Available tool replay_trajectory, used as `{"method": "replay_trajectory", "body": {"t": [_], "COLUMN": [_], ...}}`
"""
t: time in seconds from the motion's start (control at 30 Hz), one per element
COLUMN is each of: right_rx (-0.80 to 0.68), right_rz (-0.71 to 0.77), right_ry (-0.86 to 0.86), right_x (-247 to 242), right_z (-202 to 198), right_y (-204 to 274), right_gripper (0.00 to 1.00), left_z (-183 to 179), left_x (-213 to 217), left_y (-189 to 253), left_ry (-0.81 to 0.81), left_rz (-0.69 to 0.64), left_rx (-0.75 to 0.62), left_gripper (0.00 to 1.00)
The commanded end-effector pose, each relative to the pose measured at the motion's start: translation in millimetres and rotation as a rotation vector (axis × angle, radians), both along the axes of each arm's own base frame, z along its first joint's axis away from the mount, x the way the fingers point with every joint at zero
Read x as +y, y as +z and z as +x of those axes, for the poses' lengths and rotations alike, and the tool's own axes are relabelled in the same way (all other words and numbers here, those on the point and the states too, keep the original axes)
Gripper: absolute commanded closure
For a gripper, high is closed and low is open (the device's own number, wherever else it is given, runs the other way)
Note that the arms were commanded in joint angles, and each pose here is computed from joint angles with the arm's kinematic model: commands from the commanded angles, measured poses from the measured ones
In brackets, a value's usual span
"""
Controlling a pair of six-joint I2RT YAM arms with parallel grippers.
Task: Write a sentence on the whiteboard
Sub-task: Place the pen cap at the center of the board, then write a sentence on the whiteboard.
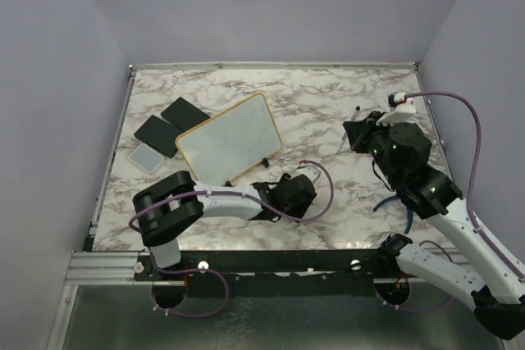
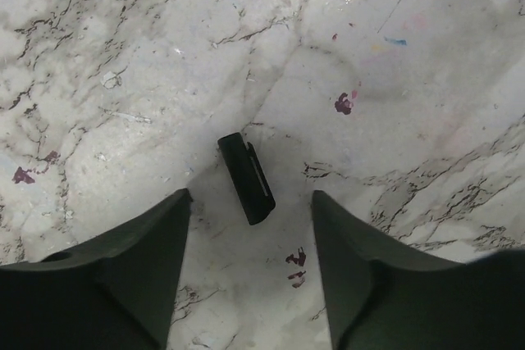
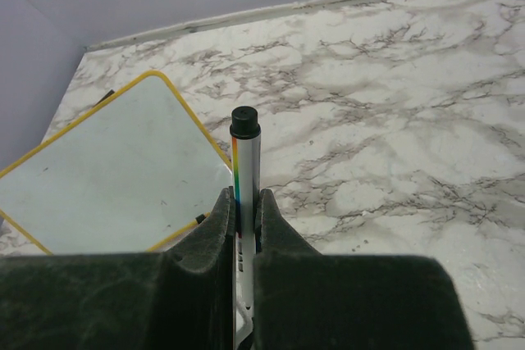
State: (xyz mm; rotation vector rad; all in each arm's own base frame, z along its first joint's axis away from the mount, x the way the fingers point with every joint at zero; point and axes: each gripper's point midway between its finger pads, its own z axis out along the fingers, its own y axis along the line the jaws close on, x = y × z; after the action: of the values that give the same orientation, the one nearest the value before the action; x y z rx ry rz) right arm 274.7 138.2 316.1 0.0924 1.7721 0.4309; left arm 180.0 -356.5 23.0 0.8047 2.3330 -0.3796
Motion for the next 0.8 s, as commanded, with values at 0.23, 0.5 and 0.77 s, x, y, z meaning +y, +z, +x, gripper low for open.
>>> {"method": "replay_trajectory", "body": {"t": [0.23,0.5,0.77], "right_rx": [-0.118,-0.305,-0.475], "right_rz": [-0.063,-0.028,0.023], "right_ry": [0.071,0.159,0.249], "right_x": [6.3,22.7,38.1], "right_z": [1.4,1.4,-7.3], "right_y": [3.8,31.1,45.9], "right_gripper": [1.00,1.00,1.00], "left_z": [-0.4,-13.5,17.2], "left_x": [-3.9,-19.7,19.5], "left_y": [72.4,150.6,207.7], "left_ry": [-0.027,-0.128,-0.076], "left_rz": [-0.135,-0.314,-0.447], "left_rx": [-0.067,-0.058,-0.035], "left_gripper": [0.01,0.01,0.01]}}
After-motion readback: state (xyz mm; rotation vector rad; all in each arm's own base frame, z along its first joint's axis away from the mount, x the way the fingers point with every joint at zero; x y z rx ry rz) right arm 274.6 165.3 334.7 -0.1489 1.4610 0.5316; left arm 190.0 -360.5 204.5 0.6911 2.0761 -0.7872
